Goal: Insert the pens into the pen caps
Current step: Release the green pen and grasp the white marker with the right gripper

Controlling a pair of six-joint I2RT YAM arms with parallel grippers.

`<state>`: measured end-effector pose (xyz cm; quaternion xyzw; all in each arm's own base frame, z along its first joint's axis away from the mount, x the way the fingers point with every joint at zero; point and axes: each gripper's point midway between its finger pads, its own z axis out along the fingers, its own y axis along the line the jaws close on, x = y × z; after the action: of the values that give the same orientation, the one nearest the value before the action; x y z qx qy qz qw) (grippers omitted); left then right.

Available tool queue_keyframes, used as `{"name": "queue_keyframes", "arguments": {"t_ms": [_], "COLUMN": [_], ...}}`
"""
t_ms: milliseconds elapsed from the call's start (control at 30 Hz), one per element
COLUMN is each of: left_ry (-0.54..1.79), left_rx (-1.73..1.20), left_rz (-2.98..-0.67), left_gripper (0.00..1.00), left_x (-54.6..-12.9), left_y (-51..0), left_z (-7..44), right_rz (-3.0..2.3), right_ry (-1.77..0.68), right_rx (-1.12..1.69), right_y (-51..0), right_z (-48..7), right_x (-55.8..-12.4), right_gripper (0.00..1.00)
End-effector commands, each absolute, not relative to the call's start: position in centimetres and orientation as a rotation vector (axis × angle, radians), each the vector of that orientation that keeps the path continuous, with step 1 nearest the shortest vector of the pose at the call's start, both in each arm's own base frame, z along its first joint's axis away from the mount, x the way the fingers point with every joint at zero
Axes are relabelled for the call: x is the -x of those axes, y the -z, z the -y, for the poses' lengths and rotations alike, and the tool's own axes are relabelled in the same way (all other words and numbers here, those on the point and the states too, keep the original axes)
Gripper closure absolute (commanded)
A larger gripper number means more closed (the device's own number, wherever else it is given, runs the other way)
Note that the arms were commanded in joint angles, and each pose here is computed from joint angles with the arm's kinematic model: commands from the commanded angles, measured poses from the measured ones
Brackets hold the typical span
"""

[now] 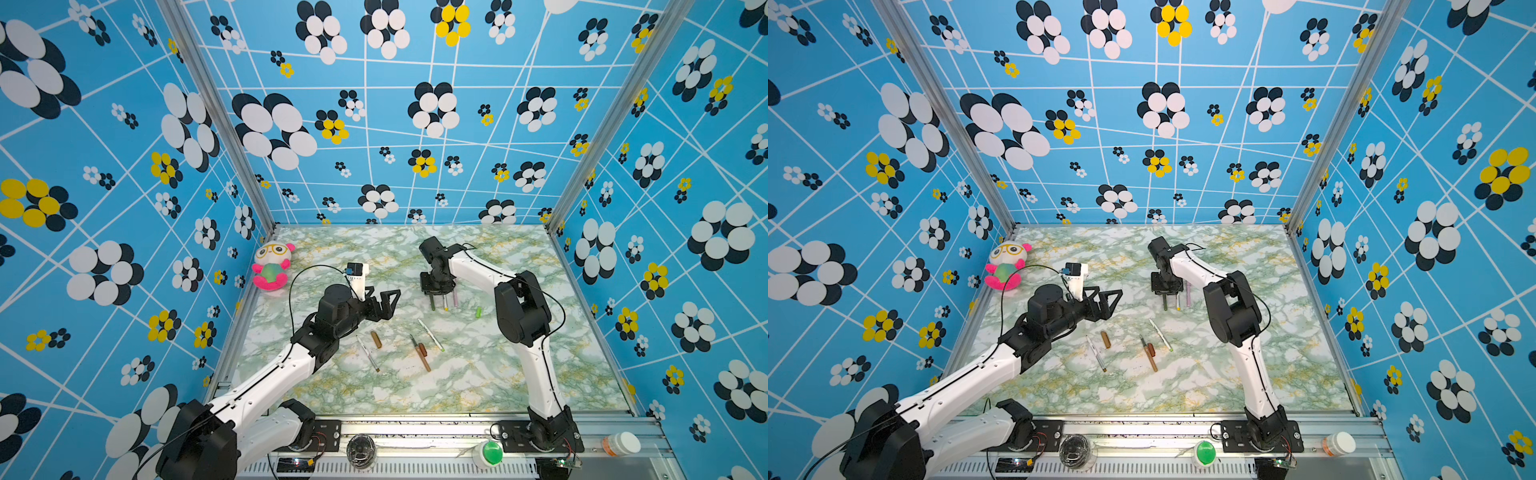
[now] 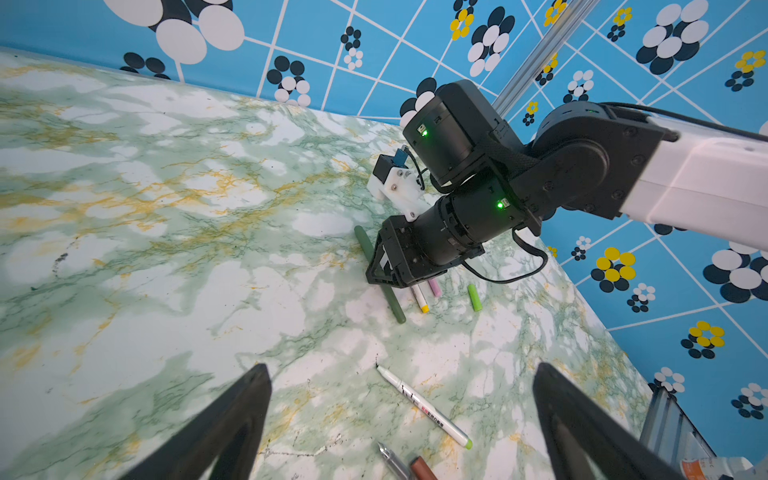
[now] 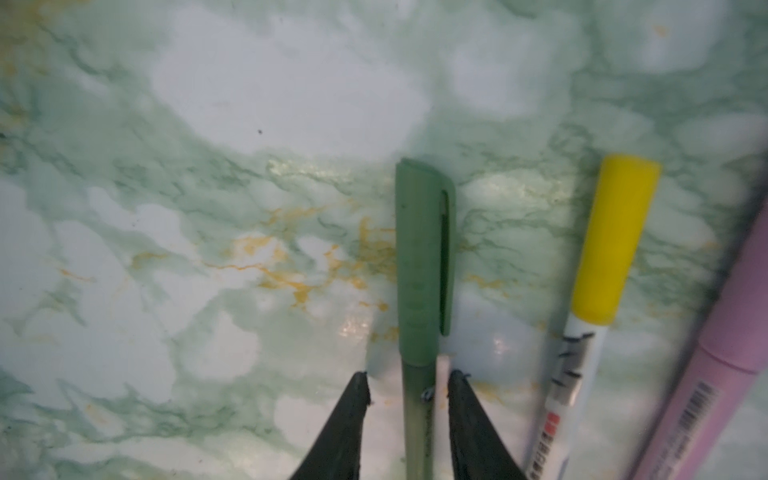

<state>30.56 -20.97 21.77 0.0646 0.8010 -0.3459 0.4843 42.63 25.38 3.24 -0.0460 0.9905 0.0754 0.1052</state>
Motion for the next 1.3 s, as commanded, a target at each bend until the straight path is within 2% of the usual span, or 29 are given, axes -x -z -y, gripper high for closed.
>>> {"name": "queue_keyframes", "arguments": {"t_ms": [0, 200, 433, 600, 967, 1267], "left_ry": [0.798, 0.867, 0.906, 0.933, 0.943, 0.947], "left_rx": [-0.077, -0.054, -0.080, -0.103, -0.103, -0.097], "left_rz": [-1.923, -1.873, -1.862, -1.861, -1.871, -1.879], "left_gripper": [0.01, 0.01, 0.00, 0.01, 0.01, 0.01], "left_x": [-31.1, -31.2, -31.2, -31.0, -30.7, -30.8], "left_y": [-23.1, -24.2, -24.5, -24.1, -23.7, -23.4], "left_z": [19.3, 18.4, 18.6, 19.2, 19.6, 19.7], "right_rz": [-2.773, -2.663, -2.716, -2.735, -2.799, -2.840], "right_ry": [-0.374, -0.483, -0.421, -0.285, -0.172, -0.097], "right_rx": [0.150, 0.260, 0.467, 0.589, 0.615, 0.618], "right_y": [-10.1, -14.9, -12.0, -9.4, -4.7, -2.5], "right_z": [-26.2, -26.5, -26.9, -27.5, -27.7, -27.0], "right_x": [-43.0, -39.9, -32.7, -29.8, -29.2, -29.1], "right_gripper": [0.61, 0.59, 0.59, 0.58, 0.58, 0.63]}}
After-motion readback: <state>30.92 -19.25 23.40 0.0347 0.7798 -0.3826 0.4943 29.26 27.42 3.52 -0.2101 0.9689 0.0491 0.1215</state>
